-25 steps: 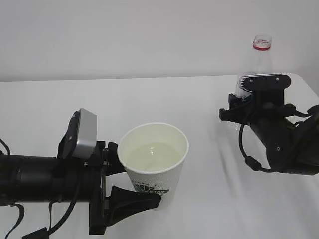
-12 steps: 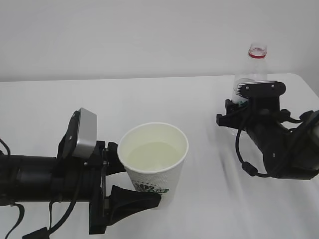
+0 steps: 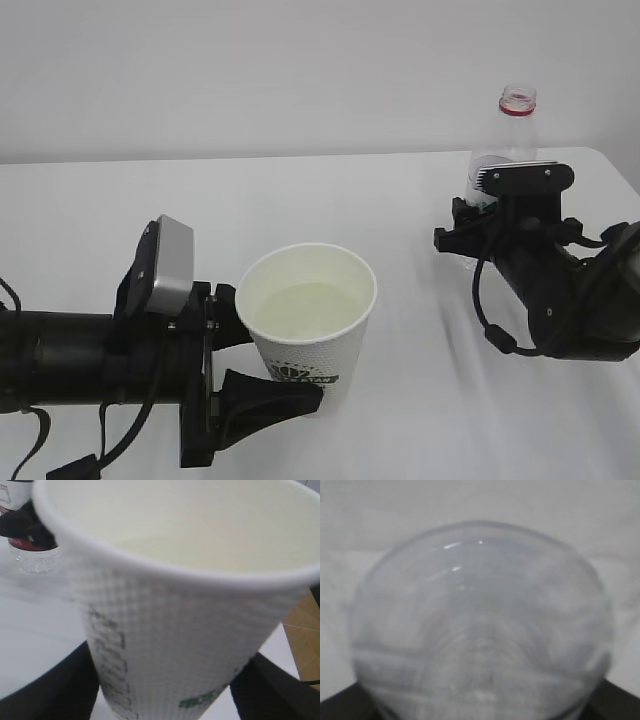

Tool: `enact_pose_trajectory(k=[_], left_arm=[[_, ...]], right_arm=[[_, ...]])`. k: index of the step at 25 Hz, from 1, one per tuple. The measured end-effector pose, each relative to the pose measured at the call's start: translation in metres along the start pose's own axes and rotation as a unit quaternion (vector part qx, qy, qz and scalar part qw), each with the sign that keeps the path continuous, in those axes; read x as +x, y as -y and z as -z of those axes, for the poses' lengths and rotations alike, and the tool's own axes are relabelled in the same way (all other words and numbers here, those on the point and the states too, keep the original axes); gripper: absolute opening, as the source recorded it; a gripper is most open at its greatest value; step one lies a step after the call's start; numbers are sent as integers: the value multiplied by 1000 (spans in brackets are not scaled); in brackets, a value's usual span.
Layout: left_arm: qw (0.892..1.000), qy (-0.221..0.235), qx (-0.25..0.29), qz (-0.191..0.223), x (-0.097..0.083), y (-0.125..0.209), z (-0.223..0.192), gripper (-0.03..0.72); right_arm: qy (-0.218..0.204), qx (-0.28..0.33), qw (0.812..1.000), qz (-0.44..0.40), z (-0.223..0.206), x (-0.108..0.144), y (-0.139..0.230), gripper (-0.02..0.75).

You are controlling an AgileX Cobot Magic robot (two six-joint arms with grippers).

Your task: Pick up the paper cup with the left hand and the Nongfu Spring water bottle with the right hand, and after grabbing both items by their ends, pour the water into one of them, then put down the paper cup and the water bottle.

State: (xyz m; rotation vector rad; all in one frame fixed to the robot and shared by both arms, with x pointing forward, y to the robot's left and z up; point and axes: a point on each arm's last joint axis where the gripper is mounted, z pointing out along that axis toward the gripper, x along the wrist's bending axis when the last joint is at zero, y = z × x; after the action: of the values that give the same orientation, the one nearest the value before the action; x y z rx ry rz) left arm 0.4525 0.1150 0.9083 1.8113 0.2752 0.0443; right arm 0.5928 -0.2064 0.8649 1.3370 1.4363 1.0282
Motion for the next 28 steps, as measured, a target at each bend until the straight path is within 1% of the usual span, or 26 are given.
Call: enact_pose_trajectory(k=[8, 11, 15, 19, 28], left_arm=[[1000, 0, 0, 0, 0, 0, 0, 554], [1000, 0, 0, 0, 0, 0, 0, 554], [1000, 0, 0, 0, 0, 0, 0, 554], [1000, 0, 0, 0, 0, 0, 0, 554], [1000, 0, 0, 0, 0, 0, 0, 554]], right_arm=[[0, -1, 1000, 0, 0, 0, 0, 491], [-10, -3, 1000, 6, 0, 2, 0, 492], [-31, -7, 999, 19, 0, 6, -1, 536], [-33, -11, 999, 21, 0, 6, -2, 580], [-34, -18, 999, 22, 0, 6, -3, 592]])
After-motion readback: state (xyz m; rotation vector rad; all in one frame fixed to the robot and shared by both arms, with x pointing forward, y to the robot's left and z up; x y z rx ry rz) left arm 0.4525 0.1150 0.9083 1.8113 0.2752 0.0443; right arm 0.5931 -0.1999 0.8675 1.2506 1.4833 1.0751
